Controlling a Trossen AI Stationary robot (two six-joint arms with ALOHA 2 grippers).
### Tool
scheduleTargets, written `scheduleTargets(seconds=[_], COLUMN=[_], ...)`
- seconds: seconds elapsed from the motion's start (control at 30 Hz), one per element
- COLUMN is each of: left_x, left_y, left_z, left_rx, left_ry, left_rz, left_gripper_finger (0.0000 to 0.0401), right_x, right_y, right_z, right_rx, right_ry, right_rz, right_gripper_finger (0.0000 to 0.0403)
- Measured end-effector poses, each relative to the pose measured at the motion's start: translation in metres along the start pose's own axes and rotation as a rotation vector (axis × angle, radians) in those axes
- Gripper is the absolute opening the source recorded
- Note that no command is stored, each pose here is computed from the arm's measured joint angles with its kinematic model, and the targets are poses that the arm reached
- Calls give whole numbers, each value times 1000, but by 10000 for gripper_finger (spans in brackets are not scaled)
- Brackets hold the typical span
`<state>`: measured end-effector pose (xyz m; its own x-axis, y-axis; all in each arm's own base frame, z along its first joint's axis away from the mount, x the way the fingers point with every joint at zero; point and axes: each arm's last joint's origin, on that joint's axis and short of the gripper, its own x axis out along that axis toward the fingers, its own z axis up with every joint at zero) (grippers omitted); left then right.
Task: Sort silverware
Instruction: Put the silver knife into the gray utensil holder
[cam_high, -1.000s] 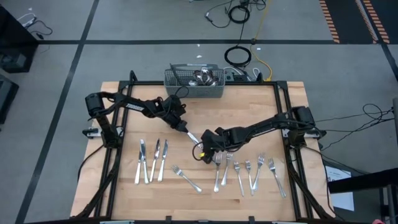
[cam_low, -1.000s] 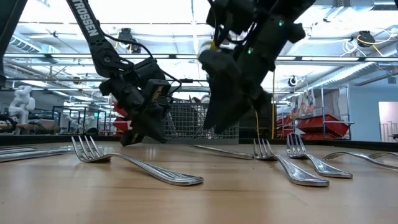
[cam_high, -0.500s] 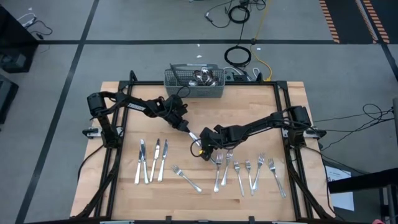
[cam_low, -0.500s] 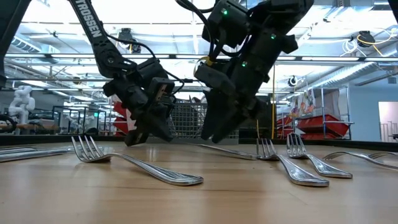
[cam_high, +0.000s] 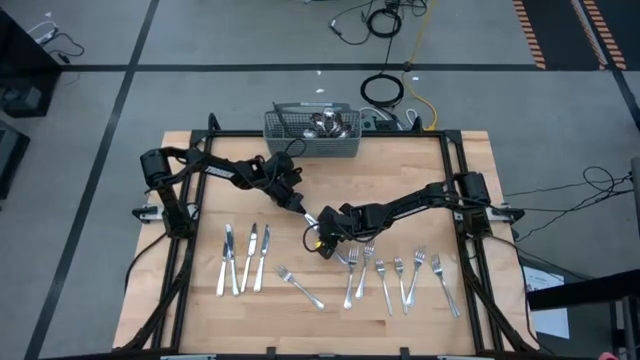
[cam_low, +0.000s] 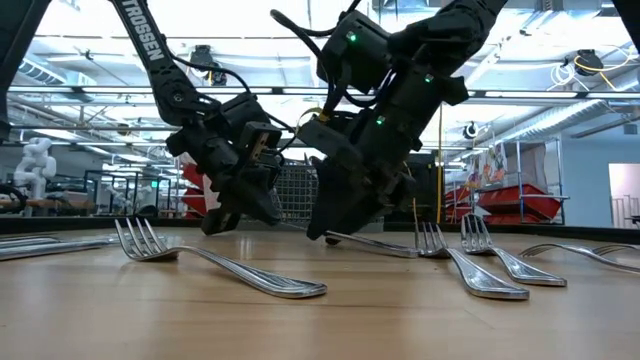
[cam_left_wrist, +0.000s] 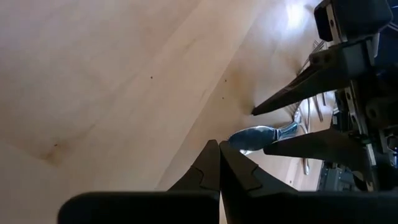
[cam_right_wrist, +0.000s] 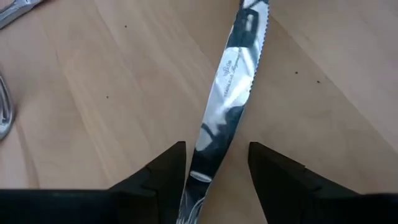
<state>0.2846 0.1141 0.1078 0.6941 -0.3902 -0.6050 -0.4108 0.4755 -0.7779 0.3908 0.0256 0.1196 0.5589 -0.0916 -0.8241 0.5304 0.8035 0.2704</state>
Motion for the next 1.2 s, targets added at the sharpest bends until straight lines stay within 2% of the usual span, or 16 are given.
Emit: scheduleTargets(seconds=[0.13, 0.27, 0.33, 0.47, 0.6, 0.77, 0.97, 1.2], left_x=[0, 0, 0, -1, -4, -19, -58, -116], left_y=[0, -1, -2, -2, -1, 7, -2, -28], left_z=[0, 2, 2, 3, 4, 13, 26, 29], left_rx=[3, 14, 20, 19, 12, -20, 16, 106], left_ry=[-3, -13, -17, -18, -12, -33, -161, -341], left_rz=[-2, -10, -15, -16, -37, -74, -117, -160], left_gripper_finger=[0, 0, 0, 3, 27, 42, 44, 45], right_x=[0, 1, 1, 0, -5, -21, -45, -85], right_y=[-2, -3, -3, -3, -4, -4, -7, -18], right_z=[-1, -1, -1, 0, 4, 14, 27, 55], right_rx=[-3, -21, -29, -17, 4, 0, 16, 41], right_ry=[8, 26, 26, 29, 21, -37, -128, -331], right_rz=[-15, -6, -6, 10, 20, 10, -50, -124], right_gripper_finger=[137, 46, 17, 4, 2, 2, 1, 1])
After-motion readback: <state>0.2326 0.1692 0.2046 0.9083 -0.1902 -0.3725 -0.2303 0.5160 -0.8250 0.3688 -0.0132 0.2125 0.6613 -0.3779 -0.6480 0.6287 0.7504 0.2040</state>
